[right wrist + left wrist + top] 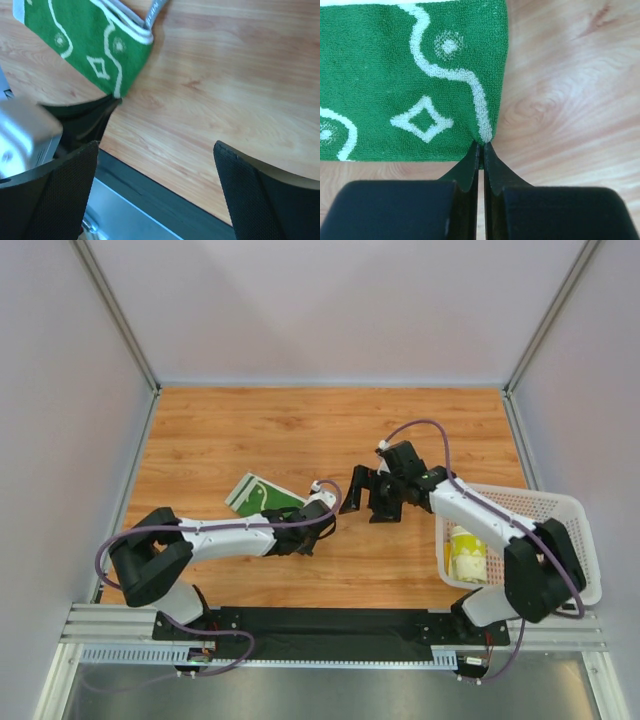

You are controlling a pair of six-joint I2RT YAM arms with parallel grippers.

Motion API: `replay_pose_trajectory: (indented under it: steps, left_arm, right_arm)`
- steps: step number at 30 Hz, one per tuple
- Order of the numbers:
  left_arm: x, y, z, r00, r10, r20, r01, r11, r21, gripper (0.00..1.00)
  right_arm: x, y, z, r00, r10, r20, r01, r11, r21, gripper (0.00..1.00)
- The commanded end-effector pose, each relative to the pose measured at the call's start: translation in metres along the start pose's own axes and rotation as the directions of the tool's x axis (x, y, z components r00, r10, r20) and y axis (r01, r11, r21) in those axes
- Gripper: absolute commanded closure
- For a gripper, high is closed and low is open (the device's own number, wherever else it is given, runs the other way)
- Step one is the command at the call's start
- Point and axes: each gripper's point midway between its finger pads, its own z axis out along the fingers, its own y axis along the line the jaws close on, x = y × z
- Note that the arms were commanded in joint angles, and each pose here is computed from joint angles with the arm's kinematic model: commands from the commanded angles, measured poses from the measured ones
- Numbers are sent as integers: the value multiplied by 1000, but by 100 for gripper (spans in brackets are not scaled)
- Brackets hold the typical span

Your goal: Roll the towels

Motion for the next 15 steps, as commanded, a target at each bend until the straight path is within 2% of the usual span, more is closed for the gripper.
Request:
replay_pose_trajectory:
  steps: [1, 7, 15]
  left_arm:
    - [-11, -16, -18, 998, -42, 41, 38, 993, 113, 99]
    - [-16, -16, -32, 997, -59, 57, 51, 988, 144, 100]
    - [-16, -13, -42, 994, -85, 75, 72, 984, 161, 100]
  right_arm:
    - [-14, 43, 22, 997, 46, -54, -56, 981, -185, 2]
    - [-7, 52, 66, 987, 61, -148, -85, 983, -162, 5]
    - [-2, 56, 102, 979, 82, -186, -110, 983, -145, 8]
